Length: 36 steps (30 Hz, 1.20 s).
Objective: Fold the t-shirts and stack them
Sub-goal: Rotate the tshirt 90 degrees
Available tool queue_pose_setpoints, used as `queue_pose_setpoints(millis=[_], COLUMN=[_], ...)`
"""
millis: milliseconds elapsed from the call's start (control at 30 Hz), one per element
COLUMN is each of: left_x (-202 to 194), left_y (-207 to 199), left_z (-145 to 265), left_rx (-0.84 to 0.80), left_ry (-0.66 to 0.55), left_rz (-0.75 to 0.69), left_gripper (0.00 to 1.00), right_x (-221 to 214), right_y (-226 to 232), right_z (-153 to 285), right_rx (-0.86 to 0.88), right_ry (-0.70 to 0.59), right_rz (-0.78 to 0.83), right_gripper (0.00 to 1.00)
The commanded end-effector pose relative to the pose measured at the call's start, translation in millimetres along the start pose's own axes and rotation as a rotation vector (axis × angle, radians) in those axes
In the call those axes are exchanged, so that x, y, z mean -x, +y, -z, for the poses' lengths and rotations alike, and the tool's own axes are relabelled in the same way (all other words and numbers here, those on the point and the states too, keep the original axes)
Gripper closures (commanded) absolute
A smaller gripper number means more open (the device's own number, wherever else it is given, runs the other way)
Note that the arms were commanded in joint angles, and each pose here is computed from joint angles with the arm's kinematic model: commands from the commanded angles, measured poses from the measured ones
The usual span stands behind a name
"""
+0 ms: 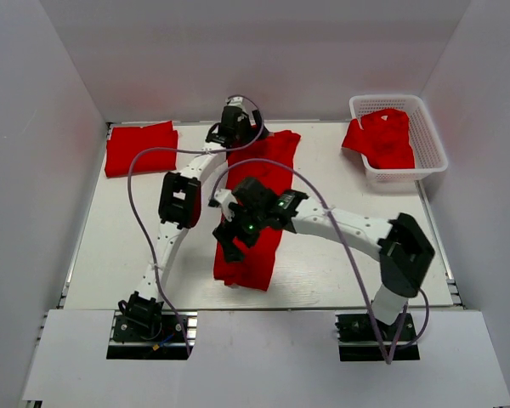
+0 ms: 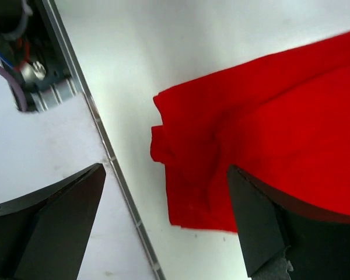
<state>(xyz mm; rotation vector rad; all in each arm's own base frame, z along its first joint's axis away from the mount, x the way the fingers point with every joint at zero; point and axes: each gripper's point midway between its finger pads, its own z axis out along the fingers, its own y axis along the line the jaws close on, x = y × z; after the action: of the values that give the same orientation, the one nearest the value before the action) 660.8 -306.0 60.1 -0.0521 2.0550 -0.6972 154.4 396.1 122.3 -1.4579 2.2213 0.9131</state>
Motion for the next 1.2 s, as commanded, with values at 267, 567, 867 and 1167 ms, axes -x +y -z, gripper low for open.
queue_pose_setpoints(millis=[267, 567, 867, 1167], left_x=[202, 85, -8, -105], left_y=[-11, 41, 39, 2], left_z=[193, 317, 421, 431], left_rx=[0.304, 0.576, 0.504, 0.169], left_ry=[-0.253, 0.119, 0.164, 0.434], left_rz=[-0.233, -0.18, -0.057, -0.018], left_gripper=[0.0, 0.0, 0.0, 0.0], right_x=[-3, 20, 23, -17], right_y=[-93, -204, -283, -328], right_z=[93, 95, 41, 28], right_rx=[-0.582, -0.84, -0.846, -0.905], right_ry=[-0.175, -0.168, -0.123, -0.064], right_rz=[-0.386, -0.623, -0.741, -0.831], right_gripper=[0.1, 0.1, 0.1, 0.1])
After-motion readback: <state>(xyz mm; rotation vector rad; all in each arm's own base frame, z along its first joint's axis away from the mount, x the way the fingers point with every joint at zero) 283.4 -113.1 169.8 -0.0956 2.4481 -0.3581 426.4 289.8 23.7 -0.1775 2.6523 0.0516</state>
